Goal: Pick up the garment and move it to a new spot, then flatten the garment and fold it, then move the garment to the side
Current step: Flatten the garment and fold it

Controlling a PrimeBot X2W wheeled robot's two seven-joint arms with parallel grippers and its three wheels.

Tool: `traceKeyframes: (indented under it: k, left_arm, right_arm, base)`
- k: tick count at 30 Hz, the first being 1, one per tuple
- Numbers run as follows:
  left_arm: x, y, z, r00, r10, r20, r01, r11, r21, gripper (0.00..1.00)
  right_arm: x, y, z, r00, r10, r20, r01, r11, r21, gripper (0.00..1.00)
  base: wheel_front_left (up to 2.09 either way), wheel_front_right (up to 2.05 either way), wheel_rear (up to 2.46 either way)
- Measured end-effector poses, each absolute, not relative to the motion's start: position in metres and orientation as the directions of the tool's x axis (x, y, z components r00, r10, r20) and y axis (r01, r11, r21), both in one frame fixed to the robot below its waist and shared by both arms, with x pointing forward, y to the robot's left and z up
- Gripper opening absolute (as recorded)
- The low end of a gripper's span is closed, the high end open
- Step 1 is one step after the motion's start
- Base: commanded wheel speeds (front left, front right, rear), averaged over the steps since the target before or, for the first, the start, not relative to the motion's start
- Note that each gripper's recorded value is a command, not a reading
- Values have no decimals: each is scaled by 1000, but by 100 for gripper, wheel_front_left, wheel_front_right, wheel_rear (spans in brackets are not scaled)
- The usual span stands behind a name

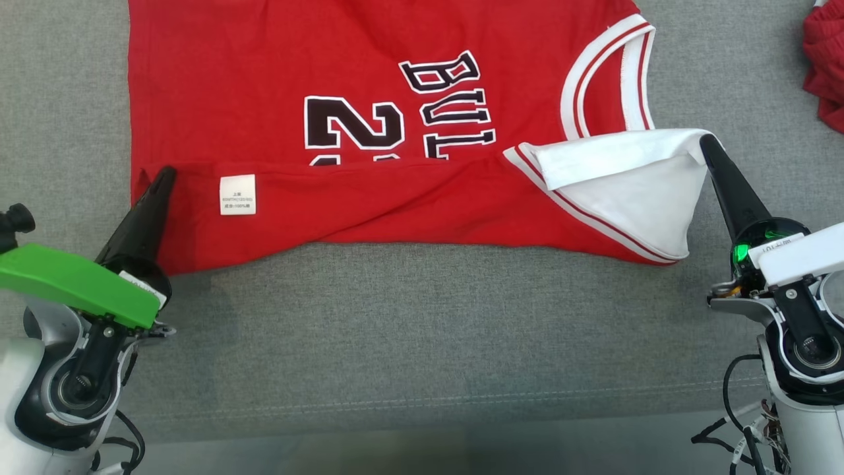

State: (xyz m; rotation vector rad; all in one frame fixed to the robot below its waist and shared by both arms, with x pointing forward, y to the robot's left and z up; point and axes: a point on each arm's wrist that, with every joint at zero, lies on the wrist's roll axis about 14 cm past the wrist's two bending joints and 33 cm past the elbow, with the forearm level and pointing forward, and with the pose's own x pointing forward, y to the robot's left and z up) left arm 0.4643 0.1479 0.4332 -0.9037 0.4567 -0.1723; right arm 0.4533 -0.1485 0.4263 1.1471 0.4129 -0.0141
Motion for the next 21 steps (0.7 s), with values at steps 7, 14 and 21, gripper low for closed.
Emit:
traceKeyframes:
  k: [7, 14, 21]
  left_arm:
    - [465, 144, 419, 878, -333, -345, -77, 612, -787, 11]
    - [467, 151, 411, 880, -302, -366, -108, 623, -775, 36]
    - [472, 158, 410, 893, -265, -363, -122, 634, -764, 66]
  right_arm:
    - [462, -149, 419, 920, 194, -340, 230, 435, 870, 0]
    - [464, -148, 410, 911, 195, -363, 249, 441, 862, 100]
    - [468, -149, 414, 917, 185, -353, 241, 451, 860, 100]
  base:
    - [0, 0, 0]
    - [0, 0, 0]
    - [0, 0, 0]
